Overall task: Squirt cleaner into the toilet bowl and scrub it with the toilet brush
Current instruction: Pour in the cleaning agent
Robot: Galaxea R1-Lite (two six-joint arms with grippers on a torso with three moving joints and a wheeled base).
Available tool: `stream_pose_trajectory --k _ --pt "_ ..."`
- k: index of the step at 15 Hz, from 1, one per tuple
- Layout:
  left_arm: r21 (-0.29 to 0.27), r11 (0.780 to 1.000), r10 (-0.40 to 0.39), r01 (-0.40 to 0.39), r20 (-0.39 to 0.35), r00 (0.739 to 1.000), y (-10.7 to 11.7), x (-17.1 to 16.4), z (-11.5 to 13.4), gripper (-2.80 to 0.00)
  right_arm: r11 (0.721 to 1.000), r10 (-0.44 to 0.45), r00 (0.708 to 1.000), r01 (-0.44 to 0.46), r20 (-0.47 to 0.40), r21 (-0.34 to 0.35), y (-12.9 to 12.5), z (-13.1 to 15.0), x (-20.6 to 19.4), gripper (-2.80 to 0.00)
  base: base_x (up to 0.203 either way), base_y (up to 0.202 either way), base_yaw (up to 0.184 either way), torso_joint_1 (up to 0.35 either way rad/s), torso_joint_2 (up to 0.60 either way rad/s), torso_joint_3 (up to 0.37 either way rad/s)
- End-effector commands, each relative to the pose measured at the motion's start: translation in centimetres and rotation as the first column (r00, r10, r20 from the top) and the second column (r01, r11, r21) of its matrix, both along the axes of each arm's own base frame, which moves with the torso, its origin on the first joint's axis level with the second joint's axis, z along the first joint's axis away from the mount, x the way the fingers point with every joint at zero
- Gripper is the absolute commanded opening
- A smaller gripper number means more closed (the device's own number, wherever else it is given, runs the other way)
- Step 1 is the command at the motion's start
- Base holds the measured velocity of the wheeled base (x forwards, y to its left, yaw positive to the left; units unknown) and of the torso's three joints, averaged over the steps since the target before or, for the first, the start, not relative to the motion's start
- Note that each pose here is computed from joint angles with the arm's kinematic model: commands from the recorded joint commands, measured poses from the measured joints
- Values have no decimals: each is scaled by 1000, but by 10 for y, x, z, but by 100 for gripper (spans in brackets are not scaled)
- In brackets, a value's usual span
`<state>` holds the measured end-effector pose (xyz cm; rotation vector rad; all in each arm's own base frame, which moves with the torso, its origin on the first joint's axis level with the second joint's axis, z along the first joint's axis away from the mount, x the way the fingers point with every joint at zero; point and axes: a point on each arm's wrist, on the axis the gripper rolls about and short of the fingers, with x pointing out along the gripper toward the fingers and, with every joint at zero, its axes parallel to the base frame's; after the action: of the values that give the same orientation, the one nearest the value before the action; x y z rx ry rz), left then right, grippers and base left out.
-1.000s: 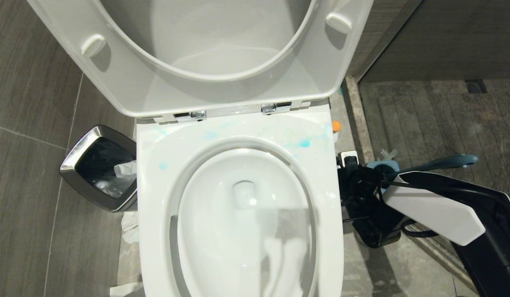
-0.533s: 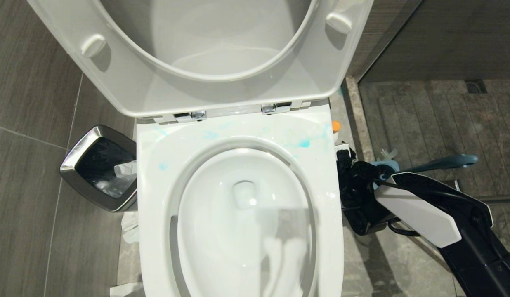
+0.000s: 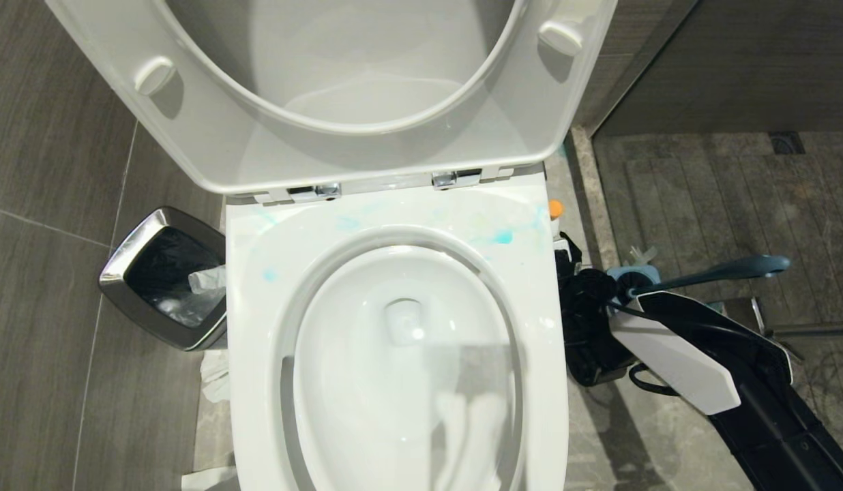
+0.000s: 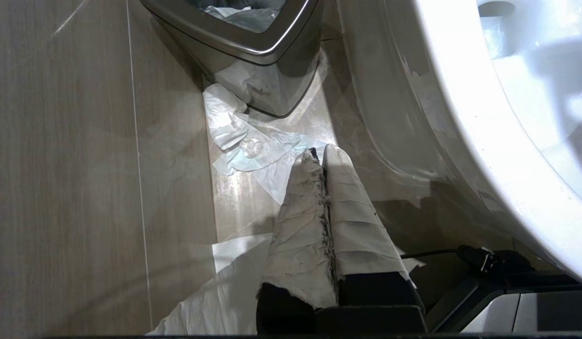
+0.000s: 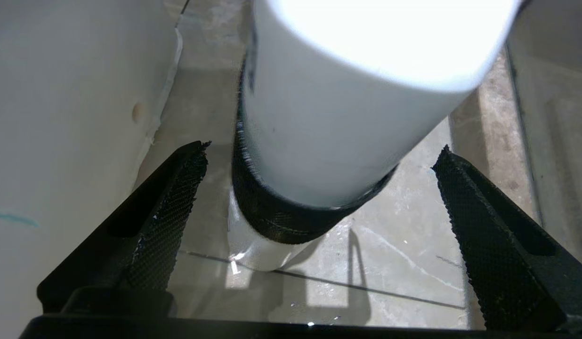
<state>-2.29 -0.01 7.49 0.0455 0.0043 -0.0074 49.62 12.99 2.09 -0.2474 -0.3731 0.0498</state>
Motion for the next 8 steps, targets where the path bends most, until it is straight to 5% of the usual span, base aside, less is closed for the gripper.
stream_pose_trajectory --k 1,8 --pt "-1 1000 0 0 -2 1000 0 0 0 -280 1000 -6 1000 6 22 -5 0 -1 3 0 0 0 0 0 0 0" --pt "-1 1000 0 0 -2 1000 0 0 0 -280 999 -21 999 23 39 -36 2 -12 9 0 0 0 0 0 0 0"
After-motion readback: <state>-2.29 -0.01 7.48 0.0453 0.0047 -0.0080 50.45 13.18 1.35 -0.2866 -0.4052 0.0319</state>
